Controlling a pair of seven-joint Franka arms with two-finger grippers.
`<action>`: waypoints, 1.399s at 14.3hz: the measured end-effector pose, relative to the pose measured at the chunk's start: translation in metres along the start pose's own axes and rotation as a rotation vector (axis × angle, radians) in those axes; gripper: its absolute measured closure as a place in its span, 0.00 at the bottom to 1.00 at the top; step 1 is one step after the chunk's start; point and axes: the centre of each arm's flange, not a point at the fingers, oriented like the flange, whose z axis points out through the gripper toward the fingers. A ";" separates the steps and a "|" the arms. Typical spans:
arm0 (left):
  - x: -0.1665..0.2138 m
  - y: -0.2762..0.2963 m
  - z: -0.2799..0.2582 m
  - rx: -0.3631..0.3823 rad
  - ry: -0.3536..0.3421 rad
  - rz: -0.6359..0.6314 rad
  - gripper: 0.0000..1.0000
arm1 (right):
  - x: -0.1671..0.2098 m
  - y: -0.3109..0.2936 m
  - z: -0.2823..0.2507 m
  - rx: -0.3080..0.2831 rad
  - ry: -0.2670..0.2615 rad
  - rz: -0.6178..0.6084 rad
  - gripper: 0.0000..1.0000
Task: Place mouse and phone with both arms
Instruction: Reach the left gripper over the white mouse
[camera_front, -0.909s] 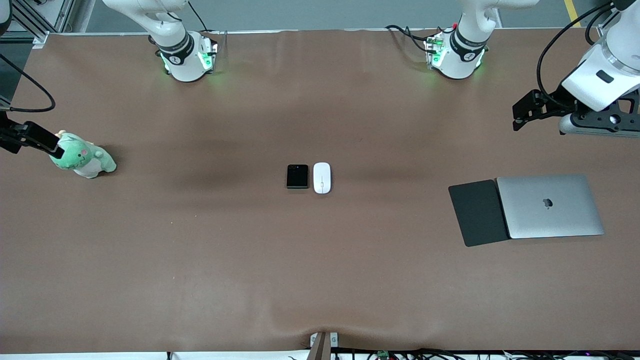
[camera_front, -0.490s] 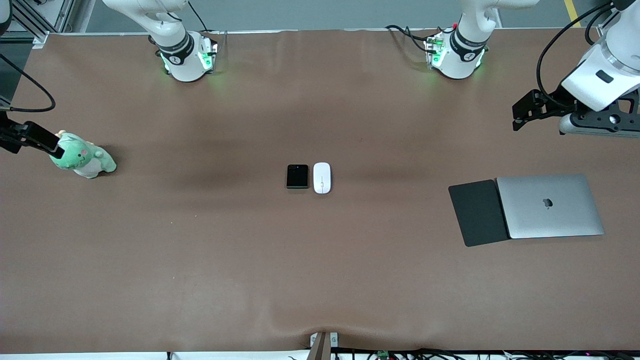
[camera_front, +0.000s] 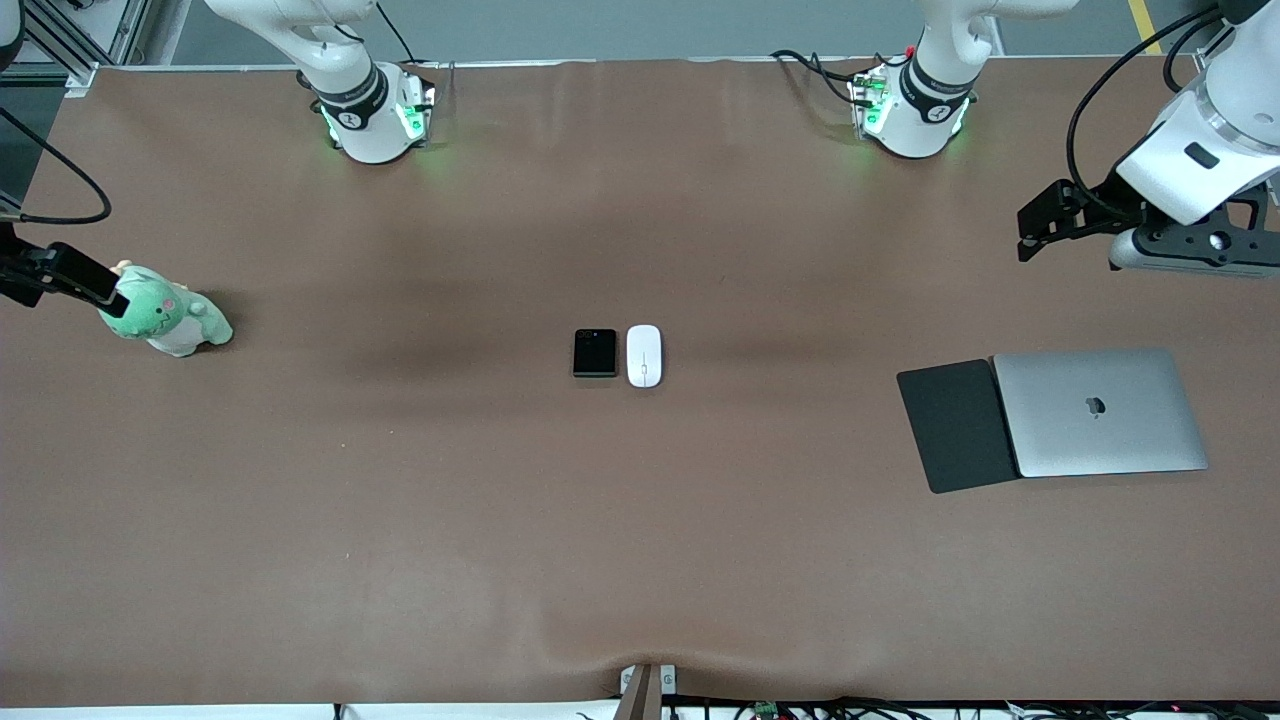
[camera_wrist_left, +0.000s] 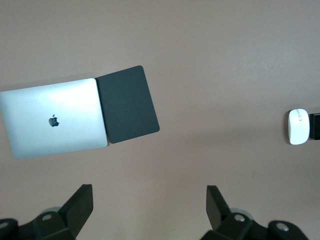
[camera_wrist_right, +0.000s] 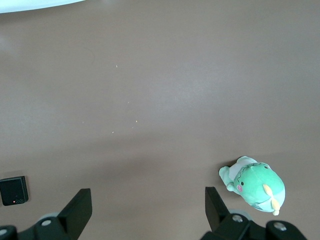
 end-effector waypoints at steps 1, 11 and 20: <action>0.002 0.003 0.006 -0.006 0.000 0.000 0.00 | 0.000 -0.001 0.000 0.000 0.000 -0.001 0.00; 0.027 0.112 0.104 -0.034 0.001 0.000 0.00 | -0.001 -0.008 0.000 0.001 0.000 -0.014 0.00; 0.038 0.231 0.224 -0.100 -0.009 -0.045 0.00 | 0.000 -0.007 0.000 -0.002 0.000 -0.009 0.00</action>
